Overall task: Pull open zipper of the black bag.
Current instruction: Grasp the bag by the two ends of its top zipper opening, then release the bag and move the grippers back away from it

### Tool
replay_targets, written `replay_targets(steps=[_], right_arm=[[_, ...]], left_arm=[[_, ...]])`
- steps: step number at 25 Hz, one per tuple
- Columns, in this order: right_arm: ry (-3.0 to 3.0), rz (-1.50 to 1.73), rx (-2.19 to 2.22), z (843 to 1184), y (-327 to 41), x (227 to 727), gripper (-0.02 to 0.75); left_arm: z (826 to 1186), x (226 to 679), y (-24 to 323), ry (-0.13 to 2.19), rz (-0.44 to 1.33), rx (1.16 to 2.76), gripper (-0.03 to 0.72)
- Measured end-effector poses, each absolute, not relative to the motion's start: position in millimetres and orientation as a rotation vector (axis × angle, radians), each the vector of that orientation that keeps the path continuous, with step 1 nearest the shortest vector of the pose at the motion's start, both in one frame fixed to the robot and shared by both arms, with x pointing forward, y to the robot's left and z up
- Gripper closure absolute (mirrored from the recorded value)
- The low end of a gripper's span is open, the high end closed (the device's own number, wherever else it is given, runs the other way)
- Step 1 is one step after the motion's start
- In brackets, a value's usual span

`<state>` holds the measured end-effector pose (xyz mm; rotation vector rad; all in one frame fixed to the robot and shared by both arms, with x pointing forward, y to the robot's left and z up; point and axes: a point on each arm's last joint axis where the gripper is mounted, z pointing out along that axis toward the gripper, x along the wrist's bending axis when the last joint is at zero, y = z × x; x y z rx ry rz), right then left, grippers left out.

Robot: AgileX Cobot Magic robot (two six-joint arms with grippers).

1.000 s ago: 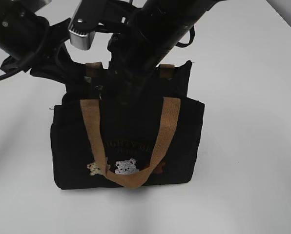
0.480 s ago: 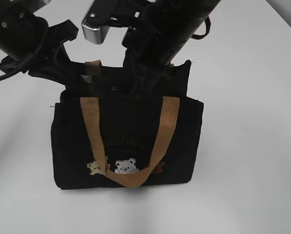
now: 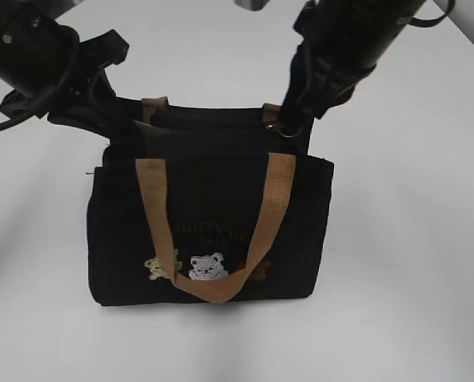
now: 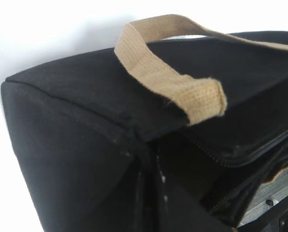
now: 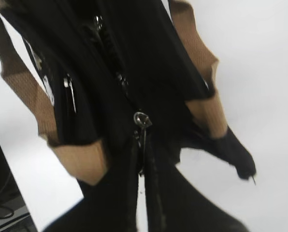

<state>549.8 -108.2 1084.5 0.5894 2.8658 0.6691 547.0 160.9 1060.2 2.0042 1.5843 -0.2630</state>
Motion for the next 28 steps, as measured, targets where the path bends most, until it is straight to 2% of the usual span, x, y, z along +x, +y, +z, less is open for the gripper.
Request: replay_targets(steps=[9, 13, 15, 16, 18, 21, 23, 25, 28], right_arm=[[2.878, 0.551, 0.927, 1085, -171, 565, 0.736], [2.872, 0.612, 0.994, 1086, -175, 567, 0.735], [2.866, 0.638, 1.047, 1087, -174, 566, 0.708], [2.859, 0.646, 1.088, 1087, -173, 566, 0.670], [2.836, 0.658, 1.184, 1087, -173, 566, 0.545], [2.787, 0.662, 1.351, 1087, -173, 566, 0.335], [2.752, 0.671, 1.426, 1091, -173, 563, 0.238], [2.724, 0.680, 1.465, 1097, -176, 555, 0.192], [2.703, 0.681, 1.497, 1103, -183, 533, 0.174]], left_arm=[[1060, 547, 162, 1.584, -0.253, 2.020, 0.698], [1060, 547, 162, 1.584, -0.250, 2.020, 0.698], [1060, 547, 162, 1.584, -0.250, 2.020, 0.692], [1060, 547, 162, 1.584, -0.250, 2.020, 0.683], [1061, 546, 163, 1.581, -0.246, 2.017, 0.622], [1074, 539, 166, 1.553, -0.208, 2.016, 0.456], [1088, 530, 170, 1.520, -0.160, 2.030, 0.345], [1102, 519, 177, 1.488, -0.092, 2.070, 0.272], [1123, 495, 190, 1.455, -0.001, 2.140, 0.249]])
